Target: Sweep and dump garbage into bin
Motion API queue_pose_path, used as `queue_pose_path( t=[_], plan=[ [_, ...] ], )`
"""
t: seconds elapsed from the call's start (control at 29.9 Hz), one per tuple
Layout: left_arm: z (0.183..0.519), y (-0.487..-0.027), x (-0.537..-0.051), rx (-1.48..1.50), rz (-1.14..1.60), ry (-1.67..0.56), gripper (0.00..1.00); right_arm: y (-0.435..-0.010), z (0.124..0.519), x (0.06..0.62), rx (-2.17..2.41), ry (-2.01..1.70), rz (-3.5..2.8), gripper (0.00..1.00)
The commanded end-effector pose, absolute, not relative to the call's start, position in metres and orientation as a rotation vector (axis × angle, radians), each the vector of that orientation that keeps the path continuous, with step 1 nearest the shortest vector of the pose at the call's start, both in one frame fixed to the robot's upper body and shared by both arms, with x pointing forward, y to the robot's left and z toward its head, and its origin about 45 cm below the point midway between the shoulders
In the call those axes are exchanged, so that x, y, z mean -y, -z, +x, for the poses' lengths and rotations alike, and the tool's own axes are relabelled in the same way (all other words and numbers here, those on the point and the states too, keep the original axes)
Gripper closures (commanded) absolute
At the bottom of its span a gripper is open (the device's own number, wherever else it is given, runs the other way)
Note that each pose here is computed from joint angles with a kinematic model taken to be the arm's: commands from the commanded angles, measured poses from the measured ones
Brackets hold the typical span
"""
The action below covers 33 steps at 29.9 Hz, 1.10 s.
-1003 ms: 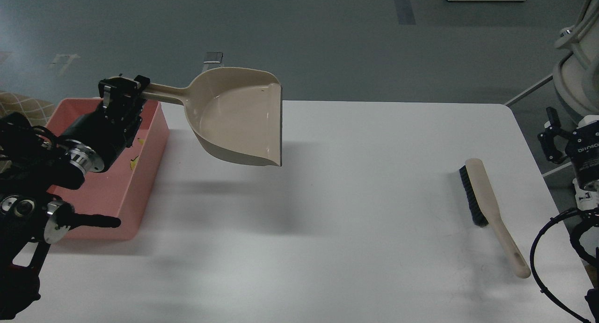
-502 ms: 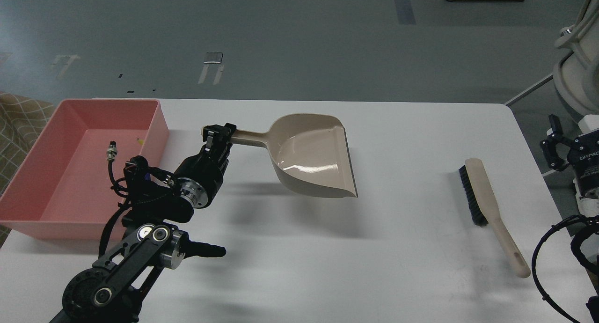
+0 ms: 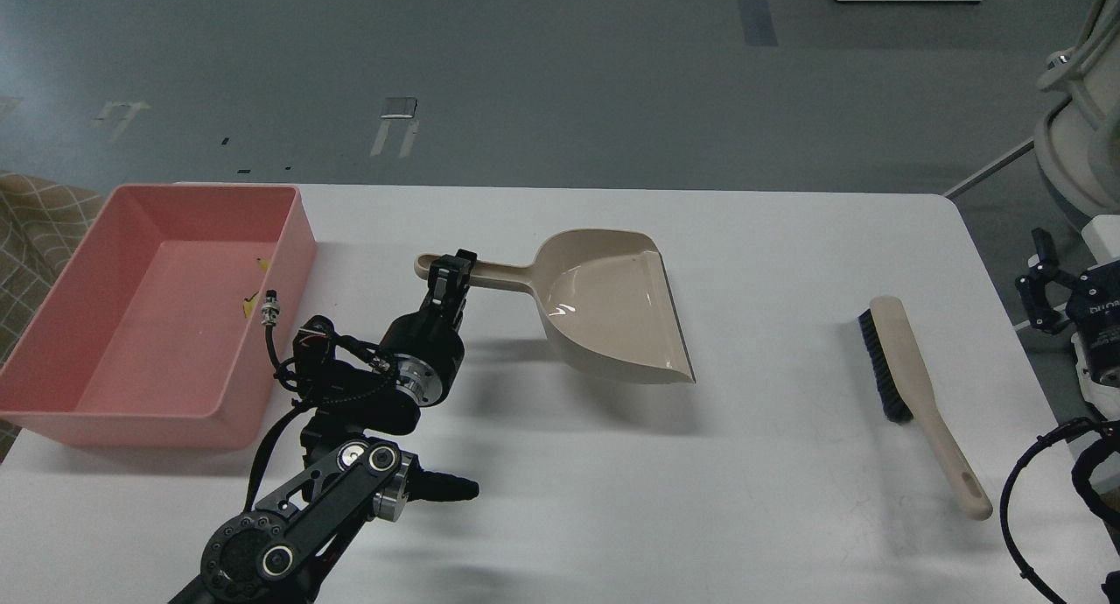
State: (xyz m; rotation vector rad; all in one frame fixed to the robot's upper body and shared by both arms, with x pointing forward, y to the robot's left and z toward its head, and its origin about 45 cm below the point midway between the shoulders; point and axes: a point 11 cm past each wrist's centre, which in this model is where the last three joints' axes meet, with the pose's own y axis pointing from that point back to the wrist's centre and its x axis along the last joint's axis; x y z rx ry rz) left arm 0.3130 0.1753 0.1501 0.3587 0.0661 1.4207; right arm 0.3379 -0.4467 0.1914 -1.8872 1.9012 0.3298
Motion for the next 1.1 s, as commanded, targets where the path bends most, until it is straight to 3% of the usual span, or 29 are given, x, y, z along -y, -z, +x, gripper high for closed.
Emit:
queue_pose_path(
  t=[0.0,0.23,0.54,0.64,0.77,0.84,1.07],
  plan=[
    [0.311,-0.143,-0.178,-0.064,0.375,-1.427,0.9,-0.189,0.335,0.448,-1.909,-0.334,-1.886,0.01],
    [0.311,-0.136,-0.183,-0.062,0.387,-1.45,0.88,-0.187,0.334,0.448,-1.913,-0.34,-1.885,0.01],
    [0.311,-0.134,-0.188,-0.051,0.405,-1.453,0.77,-0.187,0.334,0.448,-1.911,-0.341,-1.884,0.01],
    [0.311,-0.134,-0.187,-0.051,0.404,-1.452,0.67,-0.186,0.334,0.448,-1.912,-0.343,-1.886,0.01],
    [0.311,-0.134,-0.189,-0.048,0.408,-1.454,0.41,-0.187,0.334,0.448,-1.91,-0.34,-1.885,0.01],
    [0.311,-0.133,-0.189,-0.047,0.41,-1.451,0.33,-0.187,0.334,0.448,-1.91,-0.34,-1.885,0.01],
    [0.306,-0.124,-0.191,-0.049,0.443,-1.437,0.26,-0.188,0.334,0.448,-1.912,-0.338,-1.884,0.01]
  ],
)
